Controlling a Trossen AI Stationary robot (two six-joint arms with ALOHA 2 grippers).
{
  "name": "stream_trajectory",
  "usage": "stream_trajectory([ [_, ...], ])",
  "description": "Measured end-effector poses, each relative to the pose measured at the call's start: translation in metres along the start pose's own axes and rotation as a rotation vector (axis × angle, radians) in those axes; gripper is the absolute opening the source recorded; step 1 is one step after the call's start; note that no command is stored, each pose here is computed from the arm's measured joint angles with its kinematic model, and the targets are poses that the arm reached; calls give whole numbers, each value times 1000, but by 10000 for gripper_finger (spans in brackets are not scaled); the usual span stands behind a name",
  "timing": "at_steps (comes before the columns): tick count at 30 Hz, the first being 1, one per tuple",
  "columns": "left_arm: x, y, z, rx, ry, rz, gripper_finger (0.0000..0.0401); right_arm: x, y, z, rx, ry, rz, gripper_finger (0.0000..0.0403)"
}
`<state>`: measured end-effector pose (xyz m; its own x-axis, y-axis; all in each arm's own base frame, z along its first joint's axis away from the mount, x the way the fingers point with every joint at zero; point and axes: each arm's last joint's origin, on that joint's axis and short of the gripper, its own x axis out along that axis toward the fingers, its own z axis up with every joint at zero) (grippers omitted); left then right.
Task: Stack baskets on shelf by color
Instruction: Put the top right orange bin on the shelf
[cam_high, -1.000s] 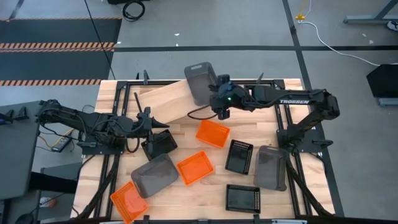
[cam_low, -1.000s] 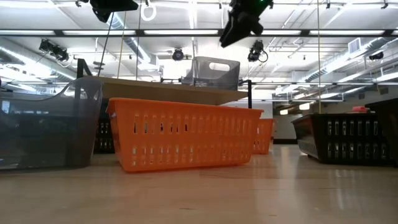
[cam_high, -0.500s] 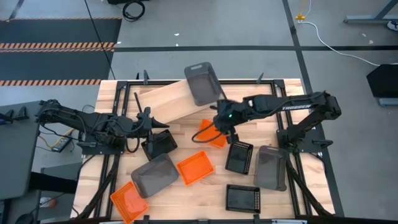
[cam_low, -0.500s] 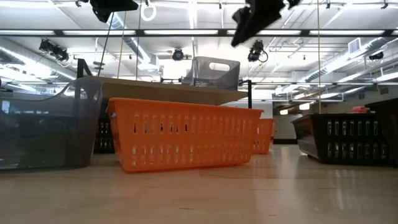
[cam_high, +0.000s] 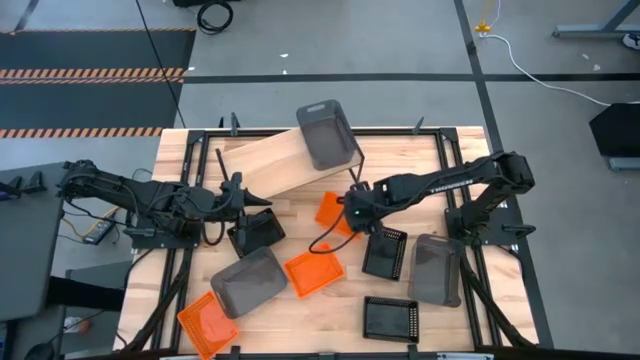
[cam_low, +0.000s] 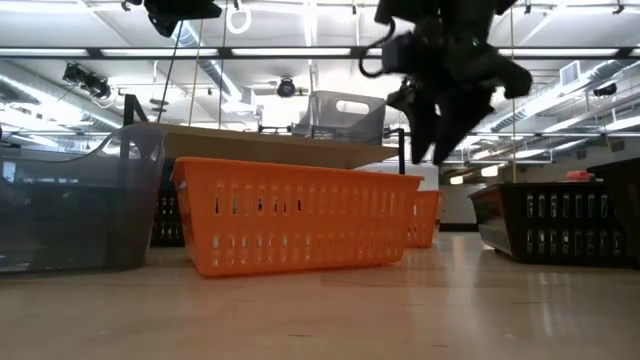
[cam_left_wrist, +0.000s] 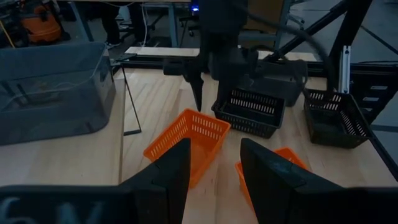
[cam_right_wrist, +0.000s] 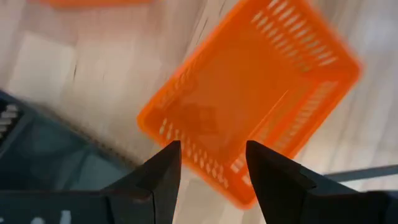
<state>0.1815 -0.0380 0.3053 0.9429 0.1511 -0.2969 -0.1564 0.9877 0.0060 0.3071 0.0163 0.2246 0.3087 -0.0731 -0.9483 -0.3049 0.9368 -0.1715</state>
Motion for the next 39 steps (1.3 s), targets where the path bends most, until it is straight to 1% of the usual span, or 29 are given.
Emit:
stream_trajectory([
  [6, 0, 0, 0, 0, -1, 0, 149, 13, 6, -13, -33, 67, 20, 187],
  [9, 0, 0, 0, 0, -1, 0, 149, 18, 7, -15, -37, 77, 21, 187],
  [14, 0, 0, 0, 0, -1, 0, 148, 25, 7, -16, -110, 33, -9, 187],
  [17, 0, 0, 0, -1, -1, 0, 148, 31, 8, -17, -117, 2, -18, 187],
  [24, 0, 0, 0, -1, 0, 0, 148, 39, 11, -25, -128, 23, -11, 187],
  [27, 0, 0, 0, -1, 0, 1, 148, 42, 12, -26, -127, 11, -15, 182],
  [29, 0, 0, 0, -1, -1, 0, 149, 43, 12, -24, -125, -12, -23, 170],
  [31, 0, 0, 0, -1, -1, 0, 149, 43, 12, -22, -124, -36, -30, 150],
  [34, 0, 0, 0, -1, -1, 0, 148, 42, 14, -18, -132, -71, -32, 105],
  [39, 0, 0, 0, -1, -1, 0, 149, 41, 22, -15, -160, -78, -25, 21],
])
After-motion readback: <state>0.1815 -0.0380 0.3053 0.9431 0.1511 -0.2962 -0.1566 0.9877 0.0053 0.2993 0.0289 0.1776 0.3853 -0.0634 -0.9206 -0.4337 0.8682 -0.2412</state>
